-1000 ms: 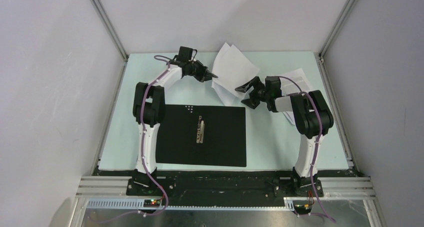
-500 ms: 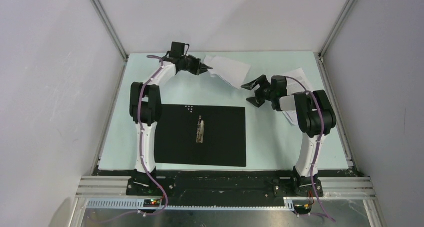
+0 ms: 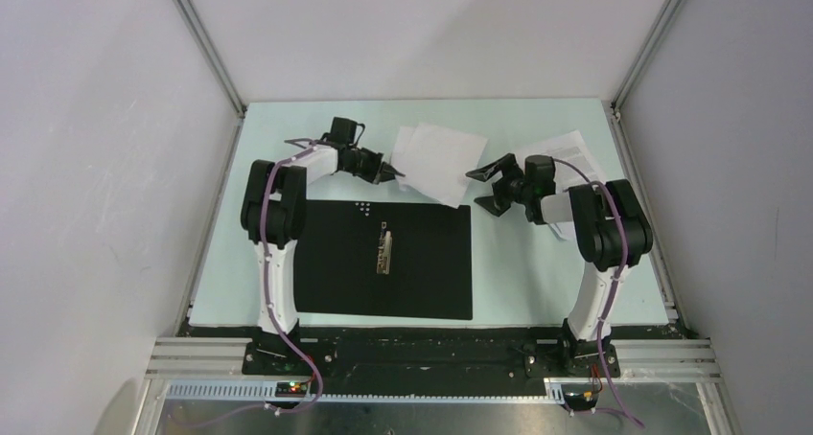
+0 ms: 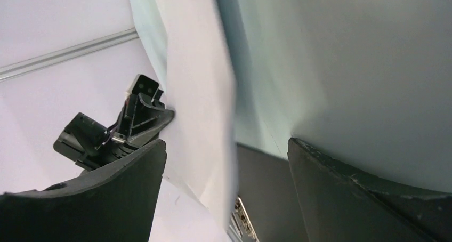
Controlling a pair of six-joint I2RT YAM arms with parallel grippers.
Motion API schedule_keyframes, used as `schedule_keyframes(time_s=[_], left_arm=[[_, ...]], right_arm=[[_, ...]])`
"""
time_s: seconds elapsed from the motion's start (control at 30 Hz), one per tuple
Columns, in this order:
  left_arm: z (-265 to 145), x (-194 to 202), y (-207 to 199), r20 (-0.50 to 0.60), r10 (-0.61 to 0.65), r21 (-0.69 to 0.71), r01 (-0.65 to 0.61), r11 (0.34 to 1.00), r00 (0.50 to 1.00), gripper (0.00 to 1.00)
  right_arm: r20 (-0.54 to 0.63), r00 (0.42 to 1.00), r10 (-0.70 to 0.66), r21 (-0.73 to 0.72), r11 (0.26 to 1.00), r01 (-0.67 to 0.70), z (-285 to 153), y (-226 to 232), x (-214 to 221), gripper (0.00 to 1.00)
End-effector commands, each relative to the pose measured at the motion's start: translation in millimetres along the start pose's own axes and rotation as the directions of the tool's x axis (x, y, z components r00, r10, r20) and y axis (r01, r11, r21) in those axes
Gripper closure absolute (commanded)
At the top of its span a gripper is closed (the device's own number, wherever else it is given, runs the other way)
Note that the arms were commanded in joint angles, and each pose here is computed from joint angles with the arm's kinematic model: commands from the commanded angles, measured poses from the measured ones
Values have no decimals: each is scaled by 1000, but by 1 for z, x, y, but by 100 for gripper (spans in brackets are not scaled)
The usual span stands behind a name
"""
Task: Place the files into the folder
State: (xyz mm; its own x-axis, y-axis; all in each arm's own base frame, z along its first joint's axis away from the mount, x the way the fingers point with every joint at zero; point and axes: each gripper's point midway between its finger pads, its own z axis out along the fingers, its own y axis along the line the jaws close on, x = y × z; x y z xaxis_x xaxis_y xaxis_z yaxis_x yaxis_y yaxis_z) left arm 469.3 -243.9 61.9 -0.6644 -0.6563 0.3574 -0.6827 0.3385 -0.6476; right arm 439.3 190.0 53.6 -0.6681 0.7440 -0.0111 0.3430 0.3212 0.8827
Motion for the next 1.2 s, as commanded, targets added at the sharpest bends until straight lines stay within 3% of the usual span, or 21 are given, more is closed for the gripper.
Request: schedule_keyframes(time_s=[0.0,0.43,0.93,1.07,1.17], left_arm=[[-36,38,-26,-10,134,110,-132,985,991,100],[-41,71,25,-35,132,135,-126,983,991,100],[-47,102,33,-82,196,173,-180,968,977,100],[-48,110,35,-96,216,176,-197,964,972,100],[-47,116,41,-108,236,171,-216,961,966,100]], right_arm=[[3,999,52,-15,999,-52,-16,-8,11,11],[20,996,82,-31,996,-82,-38,-25,29,10],[-81,990,114,-88,989,-121,-16,-16,73,21],[-73,991,112,-112,986,-120,-16,-9,71,28],[-60,992,107,-123,986,-114,-18,-6,67,48]])
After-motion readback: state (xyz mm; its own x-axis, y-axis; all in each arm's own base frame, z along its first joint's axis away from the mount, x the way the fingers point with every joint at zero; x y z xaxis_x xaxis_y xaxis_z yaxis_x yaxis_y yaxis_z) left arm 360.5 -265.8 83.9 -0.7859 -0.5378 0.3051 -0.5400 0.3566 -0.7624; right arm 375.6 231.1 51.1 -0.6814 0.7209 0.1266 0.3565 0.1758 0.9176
